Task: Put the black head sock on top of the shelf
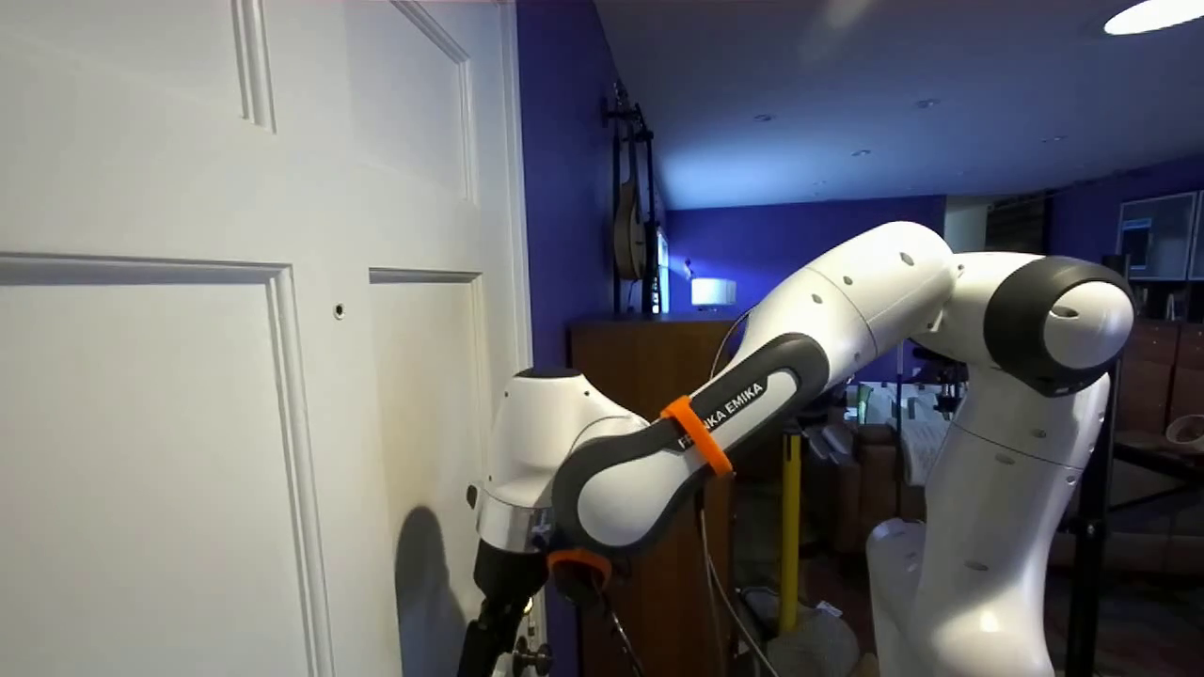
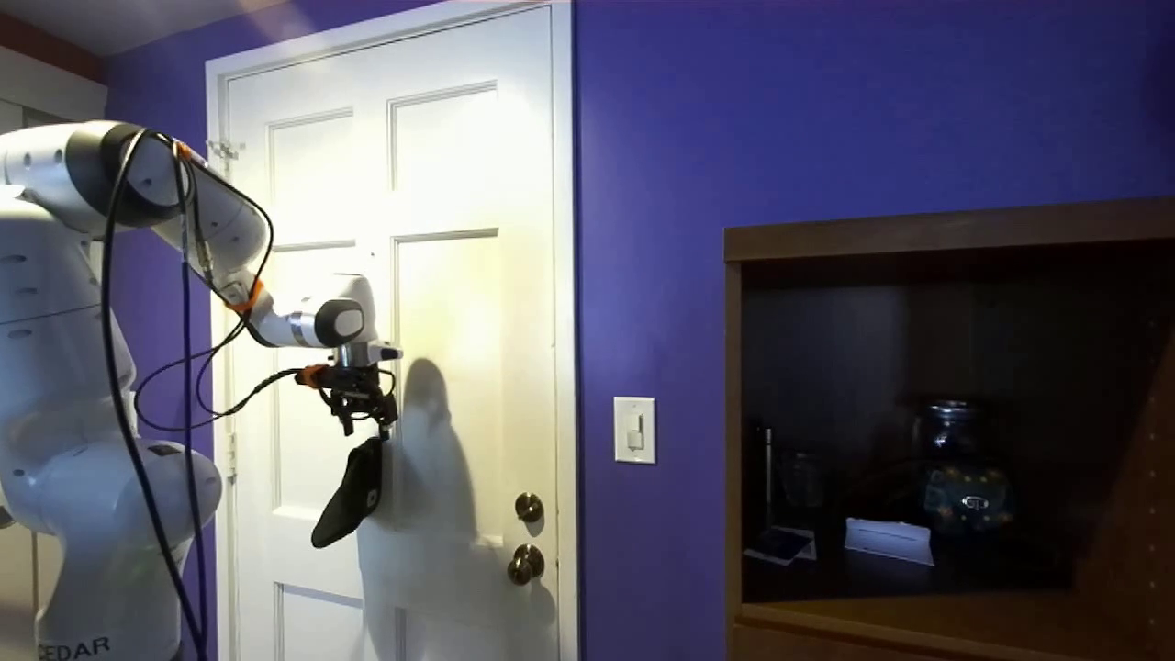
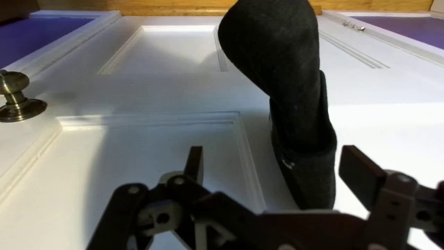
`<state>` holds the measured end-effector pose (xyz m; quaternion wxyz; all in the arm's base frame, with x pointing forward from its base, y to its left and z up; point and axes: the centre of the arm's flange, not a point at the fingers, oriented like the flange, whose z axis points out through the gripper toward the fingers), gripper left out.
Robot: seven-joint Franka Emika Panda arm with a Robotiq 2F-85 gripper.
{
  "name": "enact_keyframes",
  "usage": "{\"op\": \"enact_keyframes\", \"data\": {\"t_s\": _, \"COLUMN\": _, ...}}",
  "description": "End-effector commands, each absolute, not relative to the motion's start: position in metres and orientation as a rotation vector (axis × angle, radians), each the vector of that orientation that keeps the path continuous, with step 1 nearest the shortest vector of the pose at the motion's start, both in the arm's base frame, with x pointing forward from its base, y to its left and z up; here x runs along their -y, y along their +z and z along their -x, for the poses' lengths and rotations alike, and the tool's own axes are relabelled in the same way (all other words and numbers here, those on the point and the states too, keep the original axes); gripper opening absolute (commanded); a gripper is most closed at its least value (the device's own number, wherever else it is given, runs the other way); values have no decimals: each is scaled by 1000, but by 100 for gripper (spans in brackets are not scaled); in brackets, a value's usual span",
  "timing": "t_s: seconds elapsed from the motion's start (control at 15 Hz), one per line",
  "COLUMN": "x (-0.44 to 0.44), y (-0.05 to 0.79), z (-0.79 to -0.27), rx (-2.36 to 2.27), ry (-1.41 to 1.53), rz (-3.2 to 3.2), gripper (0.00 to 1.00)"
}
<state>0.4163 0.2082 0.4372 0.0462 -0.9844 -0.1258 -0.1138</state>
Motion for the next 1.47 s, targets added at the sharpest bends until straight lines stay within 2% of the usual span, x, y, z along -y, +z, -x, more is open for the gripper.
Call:
{"op": "enact_keyframes", "data": {"t_s": 0.0, "x": -204, "y": 411, "z": -409, "rx": 451, "ry": -418, "rz": 2934, "gripper": 100}}
{"op": "enact_keyframes", "data": {"t_s": 0.6, "x": -209, "y": 374, "z": -425, "rx": 584, "ry": -348, "rz": 2781, "gripper": 100}}
{"op": "enact_keyframes", "data": {"t_s": 0.67, "x": -211, "y": 371, "z": -426, "rx": 609, "ry": -330, "rz": 2750, "gripper": 98}}
{"op": "enact_keyframes", "data": {"t_s": 0.73, "x": -212, "y": 368, "z": -427, "rx": 625, "ry": -323, "rz": 2742, "gripper": 74}}
{"op": "enact_keyframes", "data": {"t_s": 0.87, "x": -213, "y": 366, "z": -428, "rx": 659, "ry": -315, "rz": 2715, "gripper": 68}}
{"op": "enact_keyframes", "data": {"t_s": 1.4, "x": -210, "y": 365, "z": -429, "rx": 685, "ry": -314, "rz": 2699, "gripper": 12}}
